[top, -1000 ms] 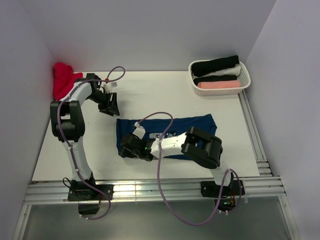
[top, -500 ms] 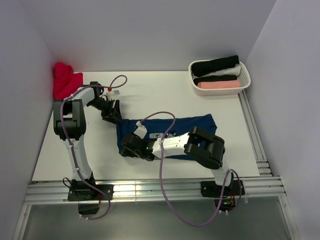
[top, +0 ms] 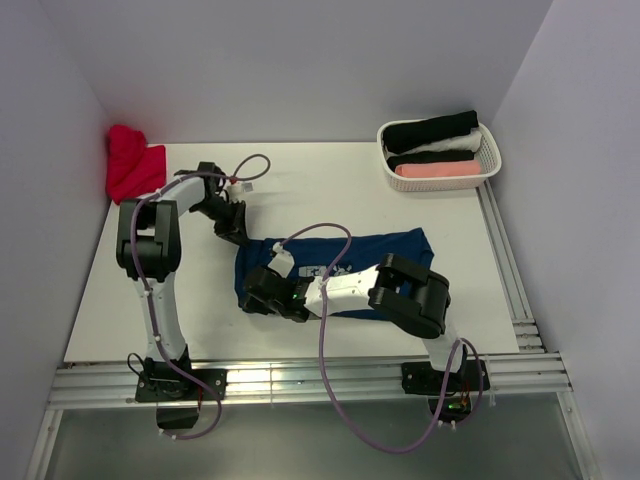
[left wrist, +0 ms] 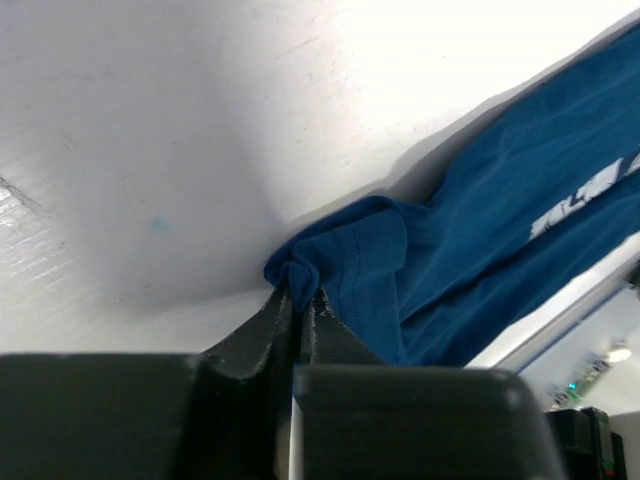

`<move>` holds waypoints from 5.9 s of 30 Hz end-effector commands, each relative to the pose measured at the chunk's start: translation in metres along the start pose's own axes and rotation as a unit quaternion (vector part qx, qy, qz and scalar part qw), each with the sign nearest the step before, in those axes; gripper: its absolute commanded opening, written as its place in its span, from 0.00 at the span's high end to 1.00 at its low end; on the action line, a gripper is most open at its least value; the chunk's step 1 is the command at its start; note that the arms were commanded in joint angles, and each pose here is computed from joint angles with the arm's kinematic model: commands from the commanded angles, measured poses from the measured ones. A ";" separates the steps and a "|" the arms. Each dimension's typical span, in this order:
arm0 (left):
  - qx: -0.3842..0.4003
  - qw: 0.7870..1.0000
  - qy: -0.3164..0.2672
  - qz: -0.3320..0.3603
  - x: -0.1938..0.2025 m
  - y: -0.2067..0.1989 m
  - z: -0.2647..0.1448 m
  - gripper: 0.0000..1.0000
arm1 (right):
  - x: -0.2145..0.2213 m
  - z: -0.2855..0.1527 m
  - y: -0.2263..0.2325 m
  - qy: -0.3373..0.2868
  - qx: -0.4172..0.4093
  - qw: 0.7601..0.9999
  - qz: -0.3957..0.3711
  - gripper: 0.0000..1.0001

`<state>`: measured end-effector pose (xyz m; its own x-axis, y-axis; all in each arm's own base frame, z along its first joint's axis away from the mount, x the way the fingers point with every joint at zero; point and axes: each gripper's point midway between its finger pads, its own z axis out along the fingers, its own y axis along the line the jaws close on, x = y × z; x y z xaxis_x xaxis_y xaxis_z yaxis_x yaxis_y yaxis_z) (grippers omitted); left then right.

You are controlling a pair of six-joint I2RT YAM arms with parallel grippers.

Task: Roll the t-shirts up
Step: Roll the tshirt

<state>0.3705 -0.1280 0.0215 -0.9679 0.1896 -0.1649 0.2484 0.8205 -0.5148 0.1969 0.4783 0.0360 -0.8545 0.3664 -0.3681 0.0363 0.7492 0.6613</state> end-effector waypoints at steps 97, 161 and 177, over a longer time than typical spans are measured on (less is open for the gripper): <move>-0.061 0.991 -0.062 0.097 -0.041 -0.053 -0.065 0.47 | -0.089 0.023 0.040 -0.029 -0.100 0.994 0.020 1.00; -0.028 0.999 0.008 0.023 0.017 -0.004 0.024 0.98 | -0.094 0.014 -0.024 -0.053 -0.036 0.997 0.047 0.72; -0.066 0.997 0.012 0.045 0.016 0.000 0.021 0.98 | -0.087 -0.028 0.019 -0.054 -0.037 0.998 -0.005 0.43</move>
<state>0.3412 -0.1554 0.0182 -0.9615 0.2323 -0.1467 0.2747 0.8082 -0.5209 0.2582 0.4360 0.0581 -0.8170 0.4134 -0.4020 0.0351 0.7315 0.6809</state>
